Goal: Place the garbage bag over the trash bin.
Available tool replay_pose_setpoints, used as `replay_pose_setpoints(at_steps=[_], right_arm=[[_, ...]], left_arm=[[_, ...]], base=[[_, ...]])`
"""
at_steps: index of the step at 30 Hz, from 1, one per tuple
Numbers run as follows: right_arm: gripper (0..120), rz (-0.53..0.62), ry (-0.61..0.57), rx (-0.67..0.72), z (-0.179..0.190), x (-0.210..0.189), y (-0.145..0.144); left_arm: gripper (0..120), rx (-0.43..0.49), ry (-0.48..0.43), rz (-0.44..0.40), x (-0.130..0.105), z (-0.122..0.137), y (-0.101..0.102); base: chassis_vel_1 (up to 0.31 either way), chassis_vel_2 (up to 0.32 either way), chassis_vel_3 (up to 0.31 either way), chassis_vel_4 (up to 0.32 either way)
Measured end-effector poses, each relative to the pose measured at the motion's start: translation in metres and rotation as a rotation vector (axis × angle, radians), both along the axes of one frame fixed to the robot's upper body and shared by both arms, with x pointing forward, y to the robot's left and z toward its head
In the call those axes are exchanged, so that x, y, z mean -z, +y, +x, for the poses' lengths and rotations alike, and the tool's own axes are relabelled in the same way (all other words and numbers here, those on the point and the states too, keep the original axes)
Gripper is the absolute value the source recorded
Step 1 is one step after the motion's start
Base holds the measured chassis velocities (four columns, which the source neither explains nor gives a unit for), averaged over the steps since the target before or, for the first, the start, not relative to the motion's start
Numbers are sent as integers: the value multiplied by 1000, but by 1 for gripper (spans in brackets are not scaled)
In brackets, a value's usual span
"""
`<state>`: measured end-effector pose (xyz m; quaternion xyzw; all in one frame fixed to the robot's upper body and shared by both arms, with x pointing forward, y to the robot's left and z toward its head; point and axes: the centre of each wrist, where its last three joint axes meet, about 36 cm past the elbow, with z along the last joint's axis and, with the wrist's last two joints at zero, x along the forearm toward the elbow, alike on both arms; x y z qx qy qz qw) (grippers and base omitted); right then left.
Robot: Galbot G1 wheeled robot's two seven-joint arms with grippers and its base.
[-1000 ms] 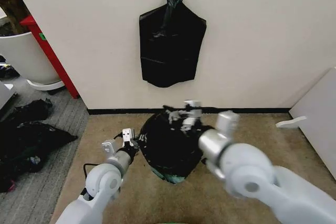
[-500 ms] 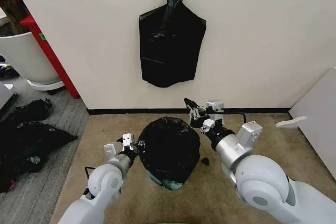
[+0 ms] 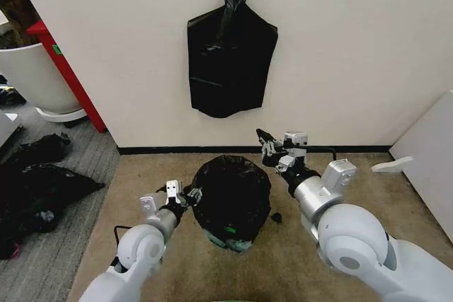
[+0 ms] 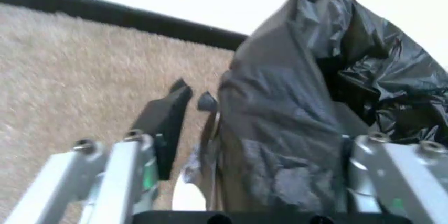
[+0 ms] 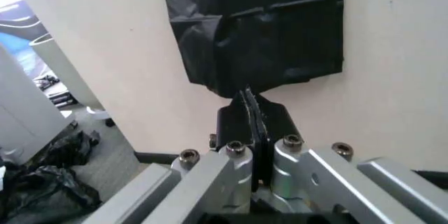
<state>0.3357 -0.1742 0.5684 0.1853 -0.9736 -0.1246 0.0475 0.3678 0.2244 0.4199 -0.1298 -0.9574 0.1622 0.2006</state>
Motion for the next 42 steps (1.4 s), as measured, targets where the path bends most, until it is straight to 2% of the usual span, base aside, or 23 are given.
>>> replay_pose_setpoints(at_steps=[3,4,7,10,16,21,28,31,36,42], right_arm=[[0,5,13,9,1,1,0],[0,5,13,9,1,1,0],[0,10,17,17,5,2,-1],[0,14,27,24,9,4,-2],[0,12,42,32,13,8,-3],[0,8,49,37,16,10,-4],[0,1,61,35,17,14,-4],[0,-1,66,34,18,16,-5],[0,-1,72,30,18,17,-4],[0,-4,75,25,18,17,-4]], left_arm=[[79,-6,-11,27,-4,-6,7],[79,-6,-11,27,-4,-6,7],[92,-6,-3,49,-5,-10,13],[99,23,-7,44,-6,-13,16],[100,99,-39,19,-4,-16,17],[100,103,-42,19,-5,-17,17],[100,122,-37,-43,3,-21,22],[100,156,-40,-95,7,-25,24],[100,207,-63,-129,9,-26,27],[100,191,-74,-107,10,-25,26]], base=[[0,0,0,0],[0,0,0,0],[0,0,0,0],[0,0,0,0],[0,0,0,0],[0,0,0,0],[0,0,0,0],[0,0,0,0],[0,0,0,0],[0,0,0,0]])
